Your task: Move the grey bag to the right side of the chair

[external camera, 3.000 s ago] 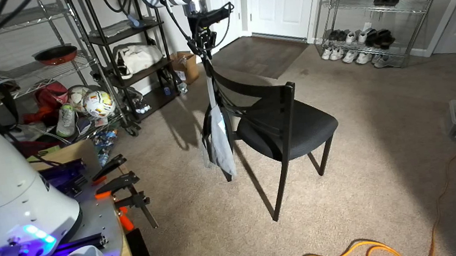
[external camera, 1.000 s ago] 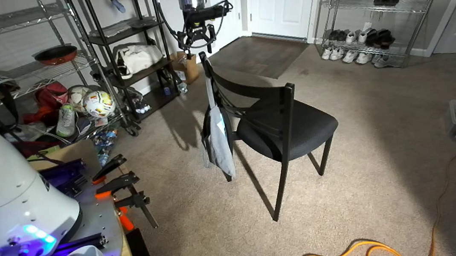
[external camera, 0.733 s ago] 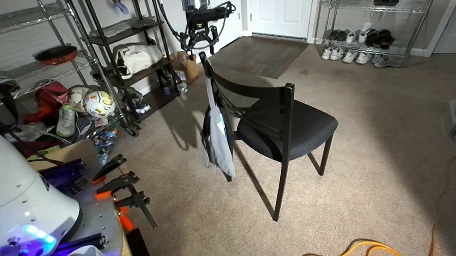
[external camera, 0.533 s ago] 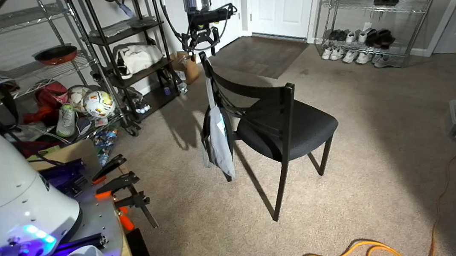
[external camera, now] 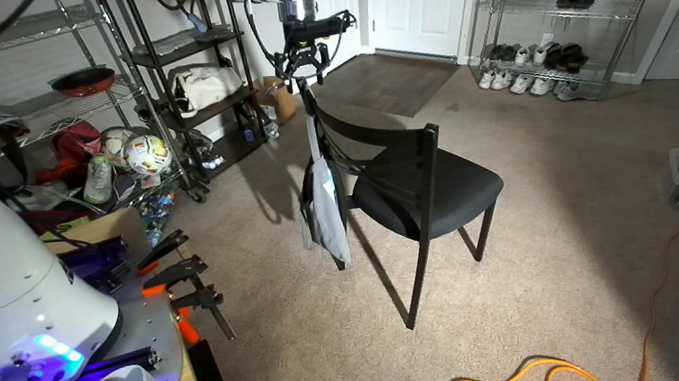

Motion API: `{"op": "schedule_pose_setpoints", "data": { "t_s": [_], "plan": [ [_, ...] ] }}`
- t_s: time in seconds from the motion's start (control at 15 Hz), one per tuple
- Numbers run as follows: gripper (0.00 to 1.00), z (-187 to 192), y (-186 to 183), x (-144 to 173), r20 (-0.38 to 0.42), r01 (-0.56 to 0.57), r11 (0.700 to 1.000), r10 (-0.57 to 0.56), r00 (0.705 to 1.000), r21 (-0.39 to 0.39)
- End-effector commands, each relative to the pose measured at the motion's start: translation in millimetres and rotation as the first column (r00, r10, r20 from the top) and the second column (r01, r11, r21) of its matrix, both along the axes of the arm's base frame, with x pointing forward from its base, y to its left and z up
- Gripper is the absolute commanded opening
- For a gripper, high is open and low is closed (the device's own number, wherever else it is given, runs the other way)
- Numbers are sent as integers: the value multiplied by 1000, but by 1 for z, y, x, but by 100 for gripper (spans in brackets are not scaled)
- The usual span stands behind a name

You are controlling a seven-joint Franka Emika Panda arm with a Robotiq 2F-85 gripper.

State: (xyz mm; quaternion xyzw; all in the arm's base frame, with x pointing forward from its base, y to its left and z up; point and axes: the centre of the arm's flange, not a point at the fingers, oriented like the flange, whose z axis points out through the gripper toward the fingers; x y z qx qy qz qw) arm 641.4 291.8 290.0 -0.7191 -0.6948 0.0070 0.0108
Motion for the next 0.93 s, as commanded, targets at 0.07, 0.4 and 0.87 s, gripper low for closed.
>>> {"op": "schedule_pose_setpoints", "data": {
  "t_s": [0.07, 0.4, 0.87],
  "plan": [
    [100, 0, 4, 5, -13, -15, 1000, 15, 1000, 21],
    [100, -6, 16, 6, -12, -35, 999, 35, 999, 15],
    [100, -3, 16, 9, 0, -15, 999, 15, 1000, 30]
  ]
}}
